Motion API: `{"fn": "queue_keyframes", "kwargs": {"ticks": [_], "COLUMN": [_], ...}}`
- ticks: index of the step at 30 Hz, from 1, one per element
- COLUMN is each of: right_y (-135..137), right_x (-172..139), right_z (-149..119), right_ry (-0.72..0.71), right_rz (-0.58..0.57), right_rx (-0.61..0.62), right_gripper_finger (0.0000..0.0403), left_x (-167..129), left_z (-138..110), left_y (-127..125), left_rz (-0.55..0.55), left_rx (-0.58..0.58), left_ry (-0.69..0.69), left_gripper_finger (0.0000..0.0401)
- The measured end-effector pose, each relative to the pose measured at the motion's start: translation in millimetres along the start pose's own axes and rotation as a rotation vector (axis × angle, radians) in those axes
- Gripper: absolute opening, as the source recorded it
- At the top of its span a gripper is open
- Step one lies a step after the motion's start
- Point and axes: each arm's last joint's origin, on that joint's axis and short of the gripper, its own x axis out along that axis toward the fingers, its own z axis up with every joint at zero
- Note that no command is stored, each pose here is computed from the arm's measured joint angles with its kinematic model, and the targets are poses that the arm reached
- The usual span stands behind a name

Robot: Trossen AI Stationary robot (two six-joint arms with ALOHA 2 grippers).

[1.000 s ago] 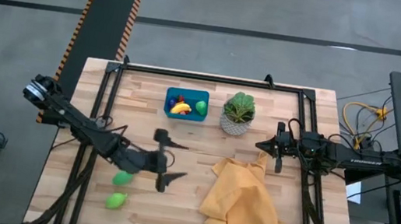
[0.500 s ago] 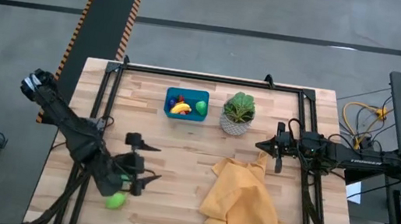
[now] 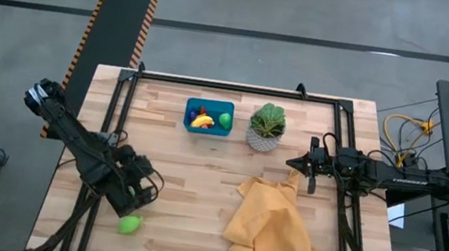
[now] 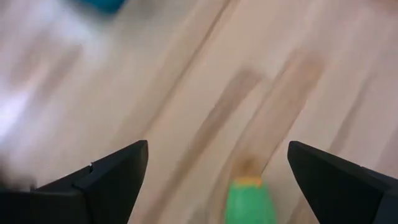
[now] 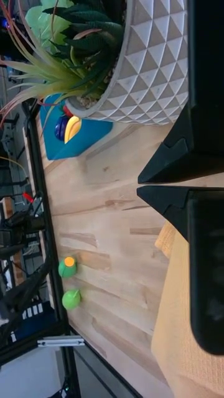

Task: Pick and placing Produce into tupperware
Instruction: Put the green corn into the blue bin

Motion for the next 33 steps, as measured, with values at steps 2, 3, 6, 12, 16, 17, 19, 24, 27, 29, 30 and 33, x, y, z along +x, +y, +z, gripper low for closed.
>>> {"fn": "queue_keyframes", "kwargs": {"ticks": [2,3,6,12,16,17,19,24,27,29,30,33], "right_y": [0.0,0.0,0.0,-0.5,-0.5,-0.5,-0.5,-0.5,-0.5,-0.5,-0.5,-0.5], "right_x": [0.0,0.0,0.0,0.0,0.0,0.0,0.0,0.0,0.0,0.0,0.0,0.0], "right_z": [0.0,0.0,0.0,0.2,0.2,0.2,0.2,0.2,0.2,0.2,0.2,0.1], "right_ry": [0.000,0.000,0.000,-0.004,-0.004,-0.004,-0.003,-0.004,-0.003,-0.004,-0.004,-0.003], "right_rz": [0.000,0.000,-0.001,-0.018,-0.018,-0.018,-0.018,-0.018,-0.018,-0.018,-0.018,-0.018], "right_rx": [0.000,0.000,0.000,-0.001,-0.003,-0.003,-0.003,-0.003,-0.003,-0.003,-0.003,-0.007], "right_gripper_finger": [0.0009,0.0009,0.0009,0.0009,0.0009,0.0009,0.0009,0.0009,0.0009,0.0009,0.0009,0.0009], "left_x": [3.4,5.2,9.8,22.4,32.9,35.3,39.6,44.3,47.0,50.3,52.3,58.5], "left_z": [-4.6,-6.6,-10.6,-19.9,-25.0,-25.8,-27.3,-28.8,-29.6,-31.2,-32.2,-36.1], "left_y": [0.9,0.9,-2.4,-15.5,-25.1,-27.1,-31.7,-37.7,-41.0,-42.7,-43.6,-43.4], "left_rz": [0.038,0.058,0.085,0.105,0.118,0.120,0.116,0.121,0.099,0.090,0.089,0.116], "left_rx": [-0.048,-0.070,-0.122,-0.129,-0.109,-0.097,-0.068,-0.044,-0.044,-0.042,-0.041,-0.019], "left_ry": [0.083,0.119,0.191,0.366,0.419,0.423,0.434,0.451,0.456,0.457,0.457,0.467], "left_gripper_finger": [0.0370,0.0370,0.0370,0.0370,0.0370,0.0370,0.0370,0.0370,0.0370,0.0370,0.0370,0.0370]}}
